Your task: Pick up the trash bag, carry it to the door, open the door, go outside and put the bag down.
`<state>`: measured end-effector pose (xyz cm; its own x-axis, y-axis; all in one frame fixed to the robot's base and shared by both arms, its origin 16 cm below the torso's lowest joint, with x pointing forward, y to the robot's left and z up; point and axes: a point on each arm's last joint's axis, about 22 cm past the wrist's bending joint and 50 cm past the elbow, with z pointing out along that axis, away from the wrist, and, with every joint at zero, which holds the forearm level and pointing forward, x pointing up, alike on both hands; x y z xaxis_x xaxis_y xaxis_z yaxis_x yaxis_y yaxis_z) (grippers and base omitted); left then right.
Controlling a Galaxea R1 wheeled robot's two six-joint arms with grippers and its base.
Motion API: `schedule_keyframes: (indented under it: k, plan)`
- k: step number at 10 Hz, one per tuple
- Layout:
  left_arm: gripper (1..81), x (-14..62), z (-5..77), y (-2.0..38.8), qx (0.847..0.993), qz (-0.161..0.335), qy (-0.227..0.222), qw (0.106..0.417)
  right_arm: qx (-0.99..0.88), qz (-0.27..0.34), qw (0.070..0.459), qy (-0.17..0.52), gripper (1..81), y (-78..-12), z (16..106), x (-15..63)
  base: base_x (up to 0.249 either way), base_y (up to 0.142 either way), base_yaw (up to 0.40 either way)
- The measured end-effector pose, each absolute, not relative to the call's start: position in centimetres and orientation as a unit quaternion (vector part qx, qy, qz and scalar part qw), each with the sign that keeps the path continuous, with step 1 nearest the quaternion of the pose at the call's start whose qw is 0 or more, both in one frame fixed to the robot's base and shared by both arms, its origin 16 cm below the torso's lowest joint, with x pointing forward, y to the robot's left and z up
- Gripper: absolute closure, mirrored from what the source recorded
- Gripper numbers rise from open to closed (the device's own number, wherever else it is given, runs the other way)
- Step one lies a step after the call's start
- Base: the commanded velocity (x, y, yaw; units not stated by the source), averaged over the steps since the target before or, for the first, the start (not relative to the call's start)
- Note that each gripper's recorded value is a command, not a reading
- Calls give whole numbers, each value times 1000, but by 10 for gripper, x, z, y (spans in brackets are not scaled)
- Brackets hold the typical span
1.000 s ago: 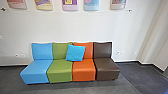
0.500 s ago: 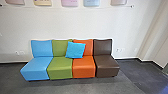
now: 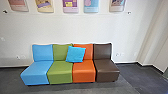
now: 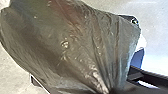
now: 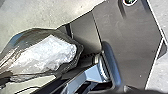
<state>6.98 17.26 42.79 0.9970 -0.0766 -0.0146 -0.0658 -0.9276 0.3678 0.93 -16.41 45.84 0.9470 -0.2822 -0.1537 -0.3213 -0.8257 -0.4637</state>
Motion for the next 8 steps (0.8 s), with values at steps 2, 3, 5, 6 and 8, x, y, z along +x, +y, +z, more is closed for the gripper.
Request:
schedule_keyframes:
  k: [2,3,5,6,8]
  plan:
    - [811,68,426,185,985,-9,-36,170,-958,28,241,155,10,-166,454,14,0,0,0]
    - [811,62,425,190,986,-11,-34,163,-959,27,238,154,10,-164,451,11,0,0,0]
    - [811,52,423,191,987,-17,-36,156,-959,30,240,150,10,-150,449,5,0,0,0]
    - [811,49,422,189,987,-17,-40,156,-960,32,234,151,10,-151,446,0,0,0,0]
    - [811,41,422,189,987,-21,-43,155,-965,32,215,149,10,-158,438,-6,0,0,0]
